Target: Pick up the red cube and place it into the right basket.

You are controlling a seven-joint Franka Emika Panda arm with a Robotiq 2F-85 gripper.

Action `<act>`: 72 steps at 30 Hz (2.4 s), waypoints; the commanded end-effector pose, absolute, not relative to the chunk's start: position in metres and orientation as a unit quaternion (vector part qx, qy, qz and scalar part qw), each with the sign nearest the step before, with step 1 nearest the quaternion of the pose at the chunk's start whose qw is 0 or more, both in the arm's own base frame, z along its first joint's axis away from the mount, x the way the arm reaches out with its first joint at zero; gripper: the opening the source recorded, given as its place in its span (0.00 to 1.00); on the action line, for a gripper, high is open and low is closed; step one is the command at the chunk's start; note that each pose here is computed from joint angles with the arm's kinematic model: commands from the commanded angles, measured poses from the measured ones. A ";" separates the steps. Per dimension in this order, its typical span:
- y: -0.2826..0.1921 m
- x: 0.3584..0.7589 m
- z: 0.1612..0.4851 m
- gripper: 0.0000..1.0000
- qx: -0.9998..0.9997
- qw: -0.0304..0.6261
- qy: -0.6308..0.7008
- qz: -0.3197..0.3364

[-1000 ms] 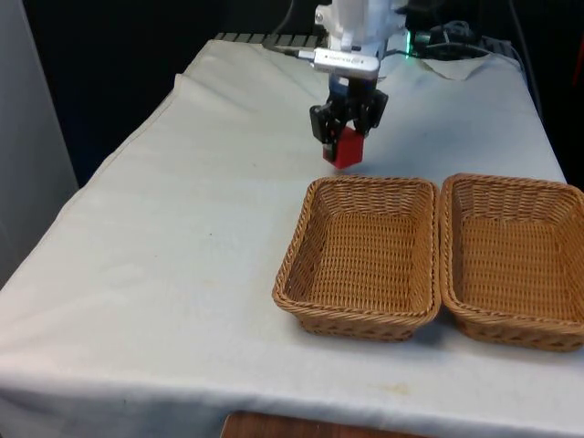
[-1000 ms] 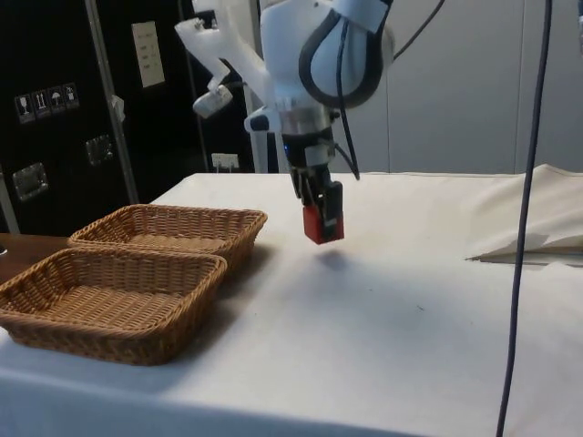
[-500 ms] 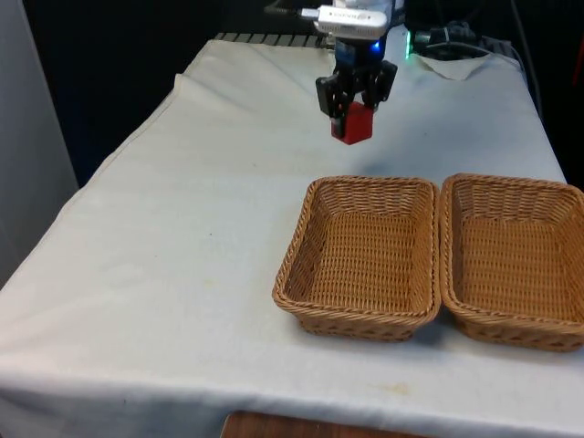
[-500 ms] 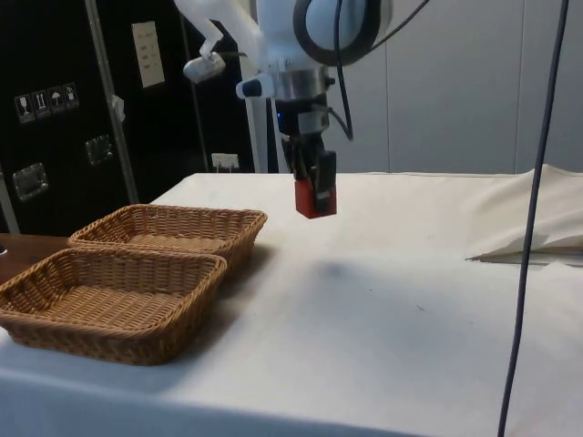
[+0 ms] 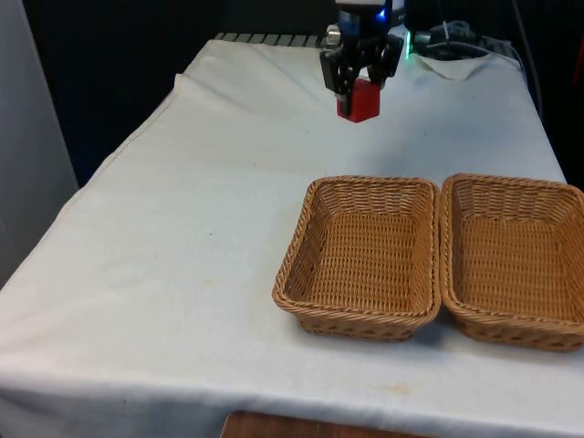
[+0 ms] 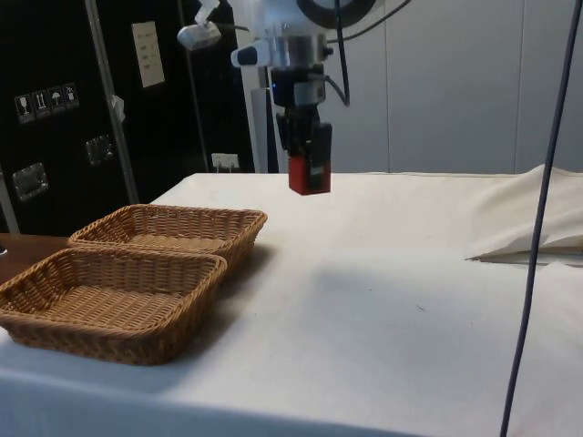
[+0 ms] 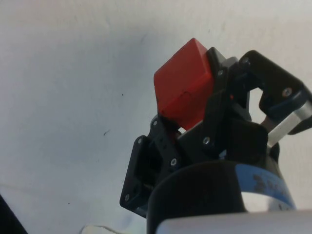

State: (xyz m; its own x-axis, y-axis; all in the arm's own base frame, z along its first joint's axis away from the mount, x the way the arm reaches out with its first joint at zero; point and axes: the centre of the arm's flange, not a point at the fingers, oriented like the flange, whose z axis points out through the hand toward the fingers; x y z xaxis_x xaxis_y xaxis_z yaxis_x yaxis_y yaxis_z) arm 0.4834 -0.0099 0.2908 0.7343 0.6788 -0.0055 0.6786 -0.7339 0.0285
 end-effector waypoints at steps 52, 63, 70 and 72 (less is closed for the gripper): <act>-0.004 0.629 0.284 0.02 0.938 0.006 0.341 0.051; 0.006 0.665 0.276 0.02 0.939 0.011 0.339 0.064; 0.014 0.685 0.268 0.02 0.938 0.013 0.337 0.079; 0.018 0.690 0.265 0.02 0.938 0.012 0.336 0.084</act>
State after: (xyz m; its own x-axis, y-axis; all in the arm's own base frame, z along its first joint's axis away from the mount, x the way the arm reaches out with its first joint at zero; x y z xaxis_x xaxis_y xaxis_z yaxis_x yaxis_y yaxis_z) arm 0.6883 0.0154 0.2656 0.7635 0.6316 0.1348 0.6268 -0.7750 0.0809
